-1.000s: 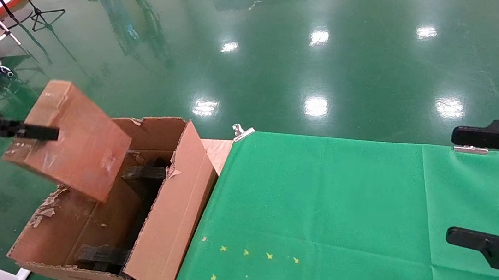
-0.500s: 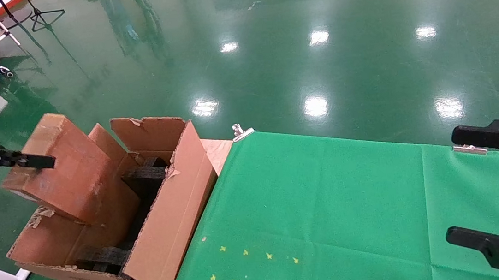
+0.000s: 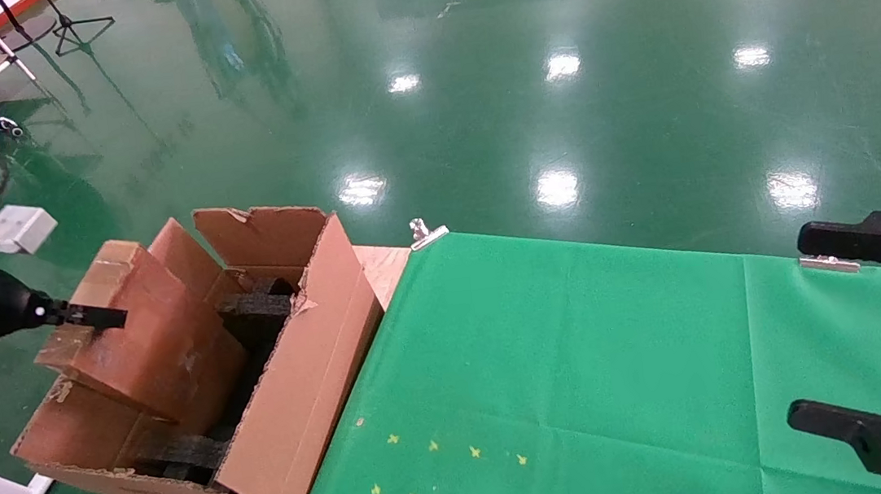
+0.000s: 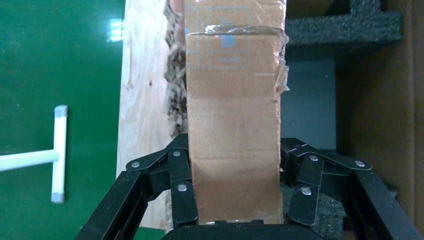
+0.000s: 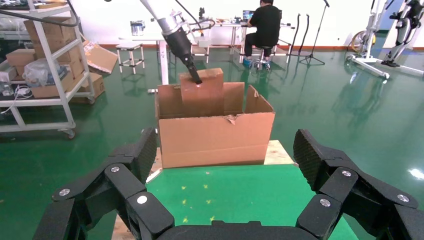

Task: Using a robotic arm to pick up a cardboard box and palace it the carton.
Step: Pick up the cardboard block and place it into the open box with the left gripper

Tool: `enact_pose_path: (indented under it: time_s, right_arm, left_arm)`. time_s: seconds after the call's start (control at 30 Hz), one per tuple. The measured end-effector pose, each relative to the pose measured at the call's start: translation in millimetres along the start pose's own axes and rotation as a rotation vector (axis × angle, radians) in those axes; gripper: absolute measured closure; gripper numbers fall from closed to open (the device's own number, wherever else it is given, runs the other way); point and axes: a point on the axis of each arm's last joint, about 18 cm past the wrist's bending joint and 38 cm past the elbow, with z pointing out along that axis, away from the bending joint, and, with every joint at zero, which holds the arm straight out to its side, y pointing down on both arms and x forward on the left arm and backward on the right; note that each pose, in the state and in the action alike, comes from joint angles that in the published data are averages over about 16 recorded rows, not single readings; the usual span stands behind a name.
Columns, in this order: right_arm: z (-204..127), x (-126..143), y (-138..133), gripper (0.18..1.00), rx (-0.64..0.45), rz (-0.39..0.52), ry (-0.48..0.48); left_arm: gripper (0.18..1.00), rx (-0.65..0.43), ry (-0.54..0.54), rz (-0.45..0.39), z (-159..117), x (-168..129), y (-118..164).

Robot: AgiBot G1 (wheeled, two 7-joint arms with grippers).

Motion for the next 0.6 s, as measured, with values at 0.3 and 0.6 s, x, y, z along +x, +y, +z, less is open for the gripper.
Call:
enact_pose_path:
  time_s: [0.3,0.6]
  right_arm:
    - [0,0,0,0.178,0.0,0.0,0.0]
    - [0,0,0,0.178,0.0,0.0,0.0]
  left_arm:
    - [0.919,-0.037,-0.009,-0.018,23,4,11]
    - [0.92,-0.073,-0.017,-0.055,43,8,26]
